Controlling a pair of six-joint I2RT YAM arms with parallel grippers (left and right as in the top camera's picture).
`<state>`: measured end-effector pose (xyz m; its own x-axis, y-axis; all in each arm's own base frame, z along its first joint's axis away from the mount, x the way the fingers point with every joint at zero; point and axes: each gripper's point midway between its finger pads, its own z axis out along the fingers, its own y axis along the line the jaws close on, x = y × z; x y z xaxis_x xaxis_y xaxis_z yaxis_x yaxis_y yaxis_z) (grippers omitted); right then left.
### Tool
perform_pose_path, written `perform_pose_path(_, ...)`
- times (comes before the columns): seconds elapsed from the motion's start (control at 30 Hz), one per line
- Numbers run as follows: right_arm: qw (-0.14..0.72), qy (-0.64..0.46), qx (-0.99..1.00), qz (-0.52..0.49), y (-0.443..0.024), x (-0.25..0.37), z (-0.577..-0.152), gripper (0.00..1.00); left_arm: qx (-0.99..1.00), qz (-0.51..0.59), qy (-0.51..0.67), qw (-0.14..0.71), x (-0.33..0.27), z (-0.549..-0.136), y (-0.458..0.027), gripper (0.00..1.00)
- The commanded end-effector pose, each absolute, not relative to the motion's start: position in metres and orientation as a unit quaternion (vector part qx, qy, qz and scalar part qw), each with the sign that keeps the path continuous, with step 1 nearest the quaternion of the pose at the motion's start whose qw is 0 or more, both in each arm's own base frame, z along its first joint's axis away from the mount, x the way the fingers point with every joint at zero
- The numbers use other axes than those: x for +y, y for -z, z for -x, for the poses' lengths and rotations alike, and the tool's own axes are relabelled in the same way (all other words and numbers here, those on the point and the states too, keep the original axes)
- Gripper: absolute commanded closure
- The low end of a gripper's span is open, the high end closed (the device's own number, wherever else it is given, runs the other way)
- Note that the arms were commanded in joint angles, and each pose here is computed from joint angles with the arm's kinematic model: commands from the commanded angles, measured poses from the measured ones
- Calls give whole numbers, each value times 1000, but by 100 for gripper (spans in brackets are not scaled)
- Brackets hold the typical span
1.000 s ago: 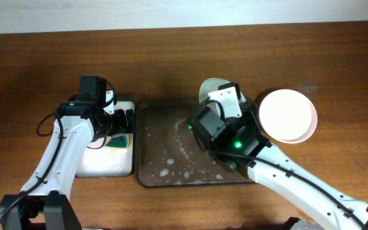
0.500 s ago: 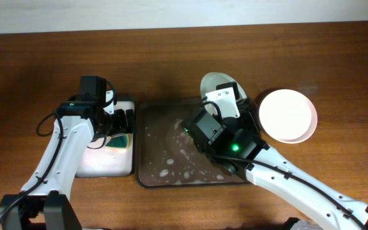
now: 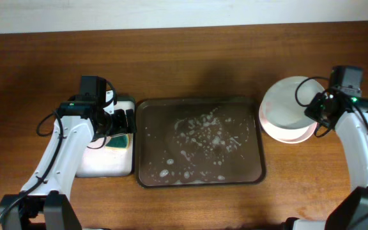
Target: Clean dirty plates on tray and stack at the side
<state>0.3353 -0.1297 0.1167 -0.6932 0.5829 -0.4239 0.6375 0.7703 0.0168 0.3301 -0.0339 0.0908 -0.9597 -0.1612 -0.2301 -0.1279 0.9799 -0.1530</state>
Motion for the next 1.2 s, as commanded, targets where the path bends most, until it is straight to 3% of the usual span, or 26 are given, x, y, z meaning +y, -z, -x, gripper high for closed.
perform_pose_path(0.0,177,4,916,-360,-95,-133,-338,95,986,77,76,129,-37,-334,-96,1)
perform_pose_path(0.07,160,-53,932,-320,-81,-112,-347,57,986,77,76,129,-37,-334,-96,0)
perform_pose_path(0.1,152,-69,938,-304,-77,-102,-349,50,986,77,75,131,-37,-334,-96,0)
perform_pose_path(0.2,150,-126,948,-251,-78,-64,-359,39,986,77,74,131,-36,-334,-96,1)
perform_pose_path(0.3,161,-243,949,-121,-95,8,-370,37,984,77,75,139,-36,-338,-97,1)
perform_pose_path(0.4,138,-243,959,-44,-92,52,-360,28,981,75,78,161,-37,-349,-101,1)
perform_pose_path(0.43,112,-224,968,-31,-86,62,-349,21,981,75,78,162,-37,-349,-101,1)
perform_pose_path(0.47,82,-200,976,-25,-79,65,-334,1,982,75,77,155,-37,-346,-100,0)
perform_pose_path(0.63,-58,-134,989,-34,-77,54,-261,1,995,86,57,2,-33,-271,-86,1)
perform_pose_path(0.7,-61,-134,989,-35,-87,53,-251,1,994,88,52,-35,-32,-253,-87,1)
perform_pose_path(0.8,6,-132,991,-25,-114,52,-246,1,994,88,53,-45,-32,-233,-89,1)
perform_pose_path(0.87,80,-114,990,-17,-133,44,-241,1,995,84,59,0,-32,-226,-93,1)
perform_pose_path(1.0,303,-106,947,3,-190,38,-218,1,971,59,83,218,-31,-224,-128,1)
perform_pose_path(1.17,438,-107,893,17,-237,37,-187,1,915,46,100,388,-30,-210,-174,1)
